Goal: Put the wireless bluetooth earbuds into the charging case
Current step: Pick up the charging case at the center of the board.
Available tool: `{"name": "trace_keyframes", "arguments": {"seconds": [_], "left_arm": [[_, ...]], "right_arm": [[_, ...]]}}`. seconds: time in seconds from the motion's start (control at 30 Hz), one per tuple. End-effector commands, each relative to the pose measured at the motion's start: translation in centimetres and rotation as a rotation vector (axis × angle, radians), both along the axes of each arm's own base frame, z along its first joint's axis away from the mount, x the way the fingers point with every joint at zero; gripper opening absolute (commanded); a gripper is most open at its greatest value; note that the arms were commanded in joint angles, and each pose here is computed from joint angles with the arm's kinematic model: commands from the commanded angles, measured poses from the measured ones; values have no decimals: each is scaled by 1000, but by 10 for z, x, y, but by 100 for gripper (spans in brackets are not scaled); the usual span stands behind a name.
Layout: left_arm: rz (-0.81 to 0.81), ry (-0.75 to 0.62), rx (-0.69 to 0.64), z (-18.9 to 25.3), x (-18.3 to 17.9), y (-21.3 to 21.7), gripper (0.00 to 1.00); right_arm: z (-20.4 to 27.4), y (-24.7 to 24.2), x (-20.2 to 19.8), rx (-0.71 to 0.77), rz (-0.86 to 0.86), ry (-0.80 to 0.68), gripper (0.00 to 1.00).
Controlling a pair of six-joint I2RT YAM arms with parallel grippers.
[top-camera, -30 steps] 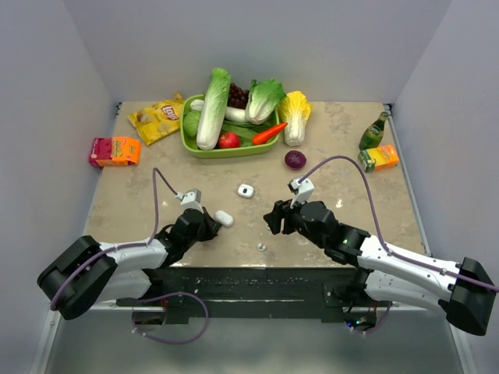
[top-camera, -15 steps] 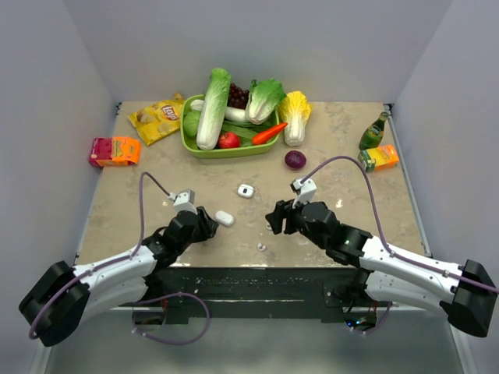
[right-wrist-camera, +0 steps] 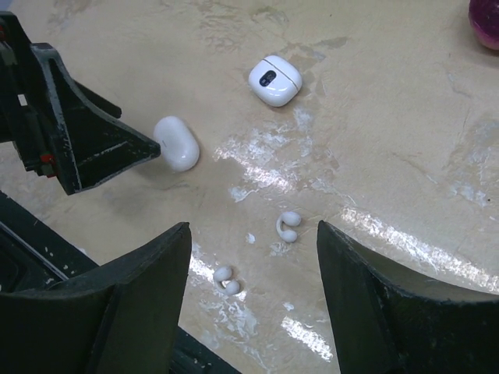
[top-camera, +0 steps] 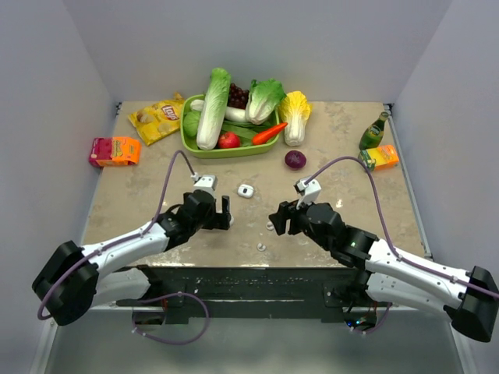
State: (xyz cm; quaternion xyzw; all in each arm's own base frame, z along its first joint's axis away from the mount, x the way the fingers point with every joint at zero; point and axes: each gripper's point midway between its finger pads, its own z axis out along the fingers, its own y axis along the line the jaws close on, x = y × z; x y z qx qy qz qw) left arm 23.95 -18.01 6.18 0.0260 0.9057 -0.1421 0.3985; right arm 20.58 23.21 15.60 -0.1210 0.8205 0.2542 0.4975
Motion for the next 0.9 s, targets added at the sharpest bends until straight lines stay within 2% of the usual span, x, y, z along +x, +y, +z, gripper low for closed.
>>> {"name": "trace_keyframes", "arguments": {"seconds": [0.0,0.2,0.4,0.7,0.87], "left_arm": [[-135,11,93,12,3,-15,100],[-224,37,144,6,3,-26,100],[-255,99,278,-11,7,-25,100],[-261,150,351,-30,8,-21,100],[-286,163,355,-36,5,-23,96]], "right_arm": [[19,1,2,22,8,-39,69],[20,5,0,32,27,-45,69],[20,6,0,30,33,-44,69],[19,4,0,26,27,-48,70],[17,2,1,18,21,-51,70]]}}
